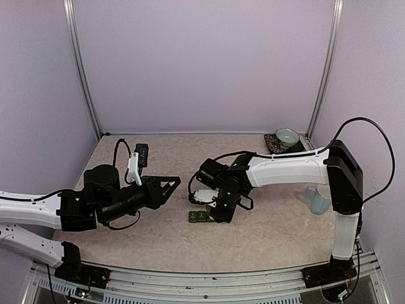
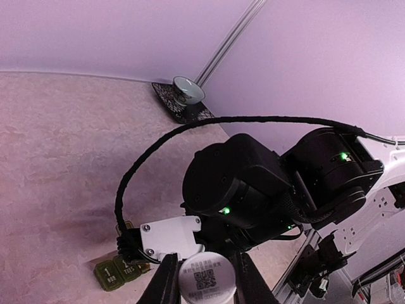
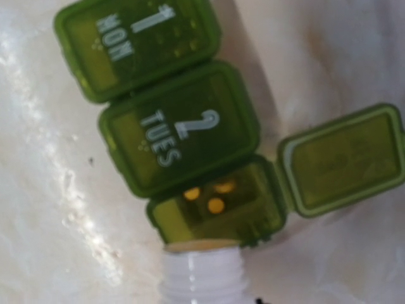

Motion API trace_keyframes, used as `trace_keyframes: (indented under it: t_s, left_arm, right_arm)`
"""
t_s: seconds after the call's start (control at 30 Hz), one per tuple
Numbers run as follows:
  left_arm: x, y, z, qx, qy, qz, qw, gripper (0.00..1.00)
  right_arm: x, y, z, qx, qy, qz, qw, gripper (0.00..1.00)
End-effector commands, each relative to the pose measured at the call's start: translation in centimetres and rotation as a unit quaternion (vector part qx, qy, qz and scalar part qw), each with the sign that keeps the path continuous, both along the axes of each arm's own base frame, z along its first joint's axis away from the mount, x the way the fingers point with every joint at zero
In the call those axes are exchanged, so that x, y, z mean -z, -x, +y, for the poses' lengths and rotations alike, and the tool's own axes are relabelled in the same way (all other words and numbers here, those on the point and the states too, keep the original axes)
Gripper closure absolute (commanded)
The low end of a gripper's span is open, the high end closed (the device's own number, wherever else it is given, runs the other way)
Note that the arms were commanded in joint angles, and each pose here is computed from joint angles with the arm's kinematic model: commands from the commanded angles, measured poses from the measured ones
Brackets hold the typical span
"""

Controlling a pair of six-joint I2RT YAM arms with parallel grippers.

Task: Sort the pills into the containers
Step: Pour the pill into the compartment of the pill container.

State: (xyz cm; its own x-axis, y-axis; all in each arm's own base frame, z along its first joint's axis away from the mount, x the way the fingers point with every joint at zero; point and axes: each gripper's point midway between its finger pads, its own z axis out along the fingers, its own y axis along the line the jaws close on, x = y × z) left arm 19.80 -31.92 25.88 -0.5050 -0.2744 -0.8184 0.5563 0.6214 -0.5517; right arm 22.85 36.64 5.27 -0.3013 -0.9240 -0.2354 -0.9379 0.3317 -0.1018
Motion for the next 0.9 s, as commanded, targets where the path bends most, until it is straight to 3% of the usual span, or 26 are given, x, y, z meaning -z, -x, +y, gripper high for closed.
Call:
trace_keyframes:
  t_s: [0.0, 0.87]
  left_arm:
    - [-0.50, -0.02, 0.26, -0.003, 0.013, -0.006, 1.000, 0.85]
    - [-0.30, -0.01, 0.11, -0.001, 0.016, -0.003, 1.000, 0.85]
  right_arm:
    - [0.08, 0.23, 0.32, -0.008, 0.010, -0.002, 1.000, 1.00]
    - [0.33, 0.35, 0.37, -0.013, 0.022, 0.004, 1.000, 1.00]
